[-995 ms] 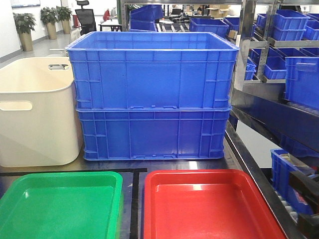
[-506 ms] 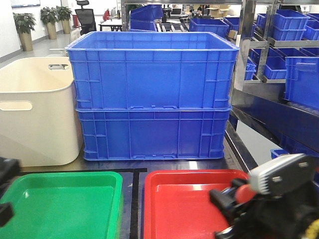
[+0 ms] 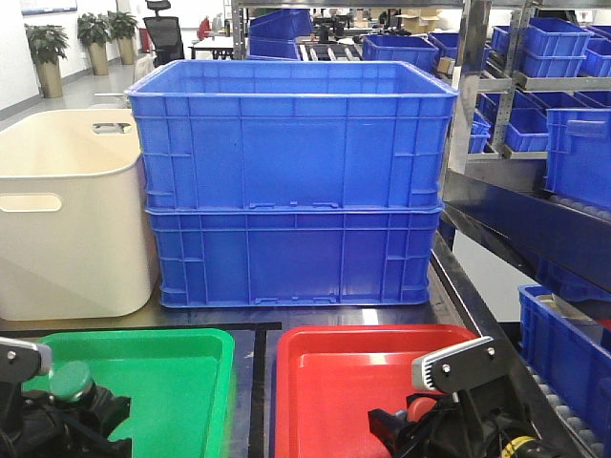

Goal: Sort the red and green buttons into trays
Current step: 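Lower the left gripper over the green tray and the right over the red tray, then open both grippers to release the buttons into the trays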

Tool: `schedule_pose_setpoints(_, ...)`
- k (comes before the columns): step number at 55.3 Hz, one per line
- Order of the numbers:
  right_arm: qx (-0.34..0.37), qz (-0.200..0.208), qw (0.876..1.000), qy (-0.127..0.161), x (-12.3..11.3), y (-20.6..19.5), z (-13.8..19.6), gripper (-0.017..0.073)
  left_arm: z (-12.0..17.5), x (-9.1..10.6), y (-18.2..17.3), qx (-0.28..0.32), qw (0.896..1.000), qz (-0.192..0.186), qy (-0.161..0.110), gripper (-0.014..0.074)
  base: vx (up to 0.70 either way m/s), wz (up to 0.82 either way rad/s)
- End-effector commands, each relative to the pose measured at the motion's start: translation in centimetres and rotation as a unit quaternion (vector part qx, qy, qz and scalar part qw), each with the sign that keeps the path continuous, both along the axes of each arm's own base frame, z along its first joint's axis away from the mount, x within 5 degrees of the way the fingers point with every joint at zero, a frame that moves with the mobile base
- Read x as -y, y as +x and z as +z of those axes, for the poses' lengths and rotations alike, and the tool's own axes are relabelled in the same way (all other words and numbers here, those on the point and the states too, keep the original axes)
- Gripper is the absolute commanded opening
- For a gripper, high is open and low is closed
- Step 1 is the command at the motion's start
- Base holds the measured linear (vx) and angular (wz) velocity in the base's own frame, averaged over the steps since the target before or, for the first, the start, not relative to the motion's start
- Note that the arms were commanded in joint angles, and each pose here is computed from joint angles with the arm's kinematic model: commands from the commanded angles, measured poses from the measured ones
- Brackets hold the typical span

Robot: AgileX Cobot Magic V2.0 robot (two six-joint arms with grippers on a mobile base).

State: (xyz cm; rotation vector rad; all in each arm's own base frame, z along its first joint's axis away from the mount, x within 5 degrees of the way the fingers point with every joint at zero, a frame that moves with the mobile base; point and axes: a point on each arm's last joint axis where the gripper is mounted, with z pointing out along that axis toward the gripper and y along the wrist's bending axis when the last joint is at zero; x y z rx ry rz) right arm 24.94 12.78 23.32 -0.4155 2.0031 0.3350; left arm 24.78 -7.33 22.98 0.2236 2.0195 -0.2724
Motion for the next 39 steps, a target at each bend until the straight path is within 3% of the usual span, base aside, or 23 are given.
schedule_pose_setpoints(1,0.063,-0.001,0.997,0.033,-0.3,0.6,2.3,0.0080,1.9,0.5,0.6,0.057,0.998,-0.007,-0.029,0.0106,0.00,0.00)
schedule_pose_setpoints(8,0.053,-0.001,0.998,0.028,-0.4,0.7,1.8,0.0173,1.4,0.5,0.8,0.046,0.999,-0.007,-0.026,0.0243,0.00,0.00)
schedule_pose_setpoints(23,0.031,-0.001,0.999,0.017,-0.5,1.0,0.8,0.0470,1.2,0.6,0.9,0.042,0.999,-0.007,-0.025,0.0574,0.00,0.00)
schedule_pose_setpoints(31,0.034,-0.001,0.999,0.018,-0.5,1.0,0.8,0.0578,1.1,0.6,0.9,0.042,0.999,-0.007,-0.024,0.0657,0.00,0.00)
schedule_pose_setpoints(39,0.045,-0.001,0.999,0.024,-0.4,0.8,1.4,0.0599,2.1,0.5,0.6,0.060,0.998,-0.008,-0.030,0.0661,0.00,0.00)
